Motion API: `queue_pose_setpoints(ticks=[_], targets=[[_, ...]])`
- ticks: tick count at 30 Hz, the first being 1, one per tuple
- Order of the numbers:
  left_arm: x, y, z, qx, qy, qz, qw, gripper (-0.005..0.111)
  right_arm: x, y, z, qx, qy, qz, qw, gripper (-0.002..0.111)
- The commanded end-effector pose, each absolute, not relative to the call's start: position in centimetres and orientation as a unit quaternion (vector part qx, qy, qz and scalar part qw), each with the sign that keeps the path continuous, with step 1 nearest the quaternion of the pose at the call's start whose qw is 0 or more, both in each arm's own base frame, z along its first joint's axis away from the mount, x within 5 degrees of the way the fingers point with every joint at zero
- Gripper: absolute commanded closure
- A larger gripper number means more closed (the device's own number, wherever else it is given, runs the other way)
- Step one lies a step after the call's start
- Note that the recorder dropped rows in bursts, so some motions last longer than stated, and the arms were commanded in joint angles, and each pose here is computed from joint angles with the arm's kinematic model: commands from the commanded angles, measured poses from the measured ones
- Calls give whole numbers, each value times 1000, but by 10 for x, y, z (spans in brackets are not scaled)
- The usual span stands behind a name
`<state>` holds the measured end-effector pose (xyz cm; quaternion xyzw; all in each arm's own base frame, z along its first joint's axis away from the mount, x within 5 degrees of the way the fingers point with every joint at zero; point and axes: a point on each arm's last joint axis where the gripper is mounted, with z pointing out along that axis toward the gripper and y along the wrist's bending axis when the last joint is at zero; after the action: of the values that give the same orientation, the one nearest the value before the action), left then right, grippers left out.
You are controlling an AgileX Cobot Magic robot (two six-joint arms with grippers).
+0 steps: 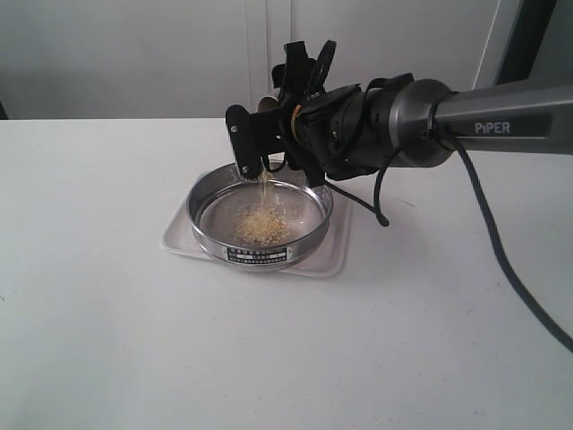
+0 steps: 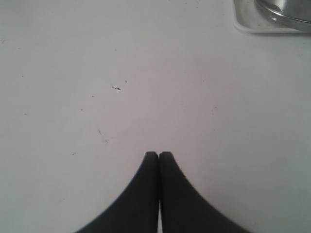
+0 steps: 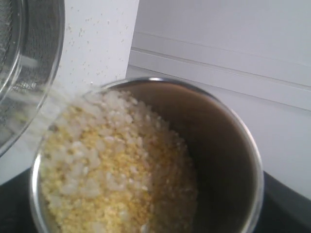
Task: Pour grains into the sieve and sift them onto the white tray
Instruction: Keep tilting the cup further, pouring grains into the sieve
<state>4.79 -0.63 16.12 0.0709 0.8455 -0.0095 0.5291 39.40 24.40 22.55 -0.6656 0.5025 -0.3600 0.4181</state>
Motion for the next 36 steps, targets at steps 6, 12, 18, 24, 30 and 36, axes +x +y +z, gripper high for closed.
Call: queue_pose_setpoints(ticks=[6, 12, 18, 24, 30, 36], targets=[[48, -7, 158, 68, 848, -15, 526, 107, 395, 243, 234, -661, 494, -377, 420, 108], [48, -7, 158, 68, 848, -15, 526, 107, 395, 243, 234, -662, 494, -377, 420, 108], [48, -7, 158, 68, 848, -15, 526, 107, 395, 243, 234, -669, 484, -383, 414, 108], [48, -7, 158, 68, 848, -15, 526, 107, 395, 243, 234, -670, 482, -385, 413, 108], [48, -7, 158, 68, 848, -15, 526, 107, 395, 243, 234, -672, 479, -385, 412, 108], [48, -7, 158, 68, 848, -15, 526, 107, 395, 243, 234, -675, 475, -388, 409, 108]])
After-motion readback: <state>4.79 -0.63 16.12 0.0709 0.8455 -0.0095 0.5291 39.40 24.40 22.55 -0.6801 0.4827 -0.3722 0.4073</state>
